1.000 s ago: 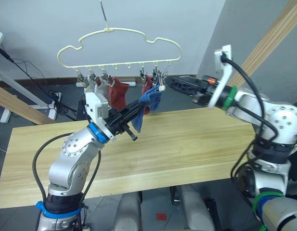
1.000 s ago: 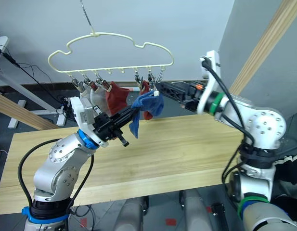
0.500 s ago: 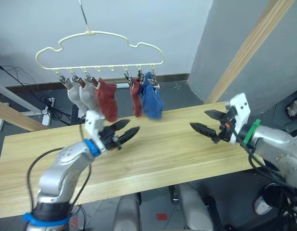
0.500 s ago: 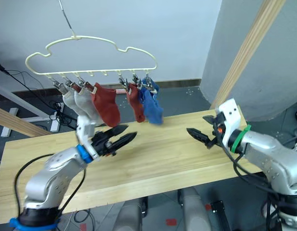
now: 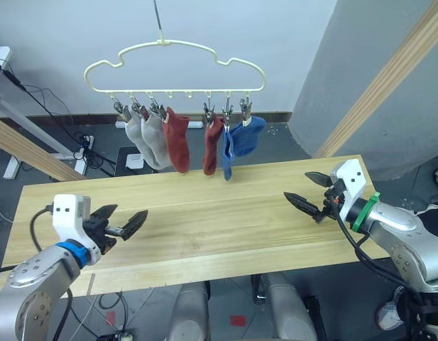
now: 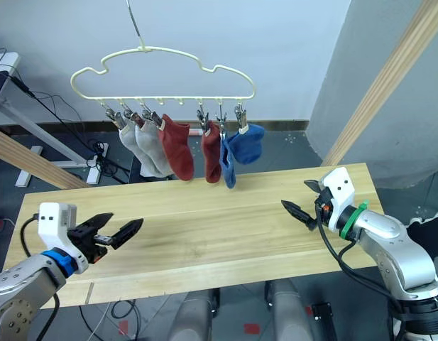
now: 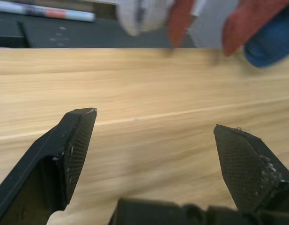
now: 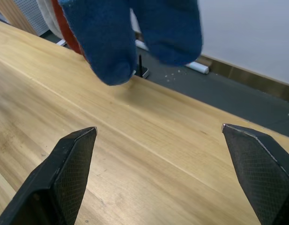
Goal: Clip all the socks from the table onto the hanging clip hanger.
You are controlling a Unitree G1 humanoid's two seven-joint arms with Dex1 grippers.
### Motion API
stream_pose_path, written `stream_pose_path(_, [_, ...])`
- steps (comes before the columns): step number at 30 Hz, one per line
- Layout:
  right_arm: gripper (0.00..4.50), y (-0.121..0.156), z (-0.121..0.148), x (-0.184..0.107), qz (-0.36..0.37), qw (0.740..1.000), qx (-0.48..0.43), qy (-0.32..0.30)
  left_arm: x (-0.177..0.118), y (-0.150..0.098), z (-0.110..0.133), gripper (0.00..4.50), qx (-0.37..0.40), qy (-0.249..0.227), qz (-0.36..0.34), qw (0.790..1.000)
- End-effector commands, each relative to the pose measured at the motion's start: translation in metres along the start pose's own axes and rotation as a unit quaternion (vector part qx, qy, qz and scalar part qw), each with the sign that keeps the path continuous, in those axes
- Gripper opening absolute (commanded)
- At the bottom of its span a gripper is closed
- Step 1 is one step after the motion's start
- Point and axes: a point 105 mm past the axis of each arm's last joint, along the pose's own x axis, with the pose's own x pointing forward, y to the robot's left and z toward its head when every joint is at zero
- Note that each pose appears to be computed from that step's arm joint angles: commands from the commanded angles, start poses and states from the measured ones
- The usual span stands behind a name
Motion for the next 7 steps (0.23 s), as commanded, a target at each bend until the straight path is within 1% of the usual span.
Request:
stream_pose_path(1, [4.5, -0.0054, 0.0016, -0.0033, -0.027, 0.999, 0.014, -0.01, -0.0114, 0.0092, 0.0051, 4.45, 0.053, 0.005, 0.04, 0.998])
stream_pose_path(5, [4.5, -0.0113, 0.001, -0.0059, -0.047, 0.999, 0.005, -0.01, -0.0101, 0.0038, 0.0059, 4.45, 0.038, -0.014, 0.002, 0.999])
stream_pose_path(7, [4.5, -0.0121, 0.0005, -0.0069, -0.05, 0.999, 0.005, -0.009, -0.0096, 0.0078, 0.0023, 4.45, 0.073, 0.007, 0.01, 0.997])
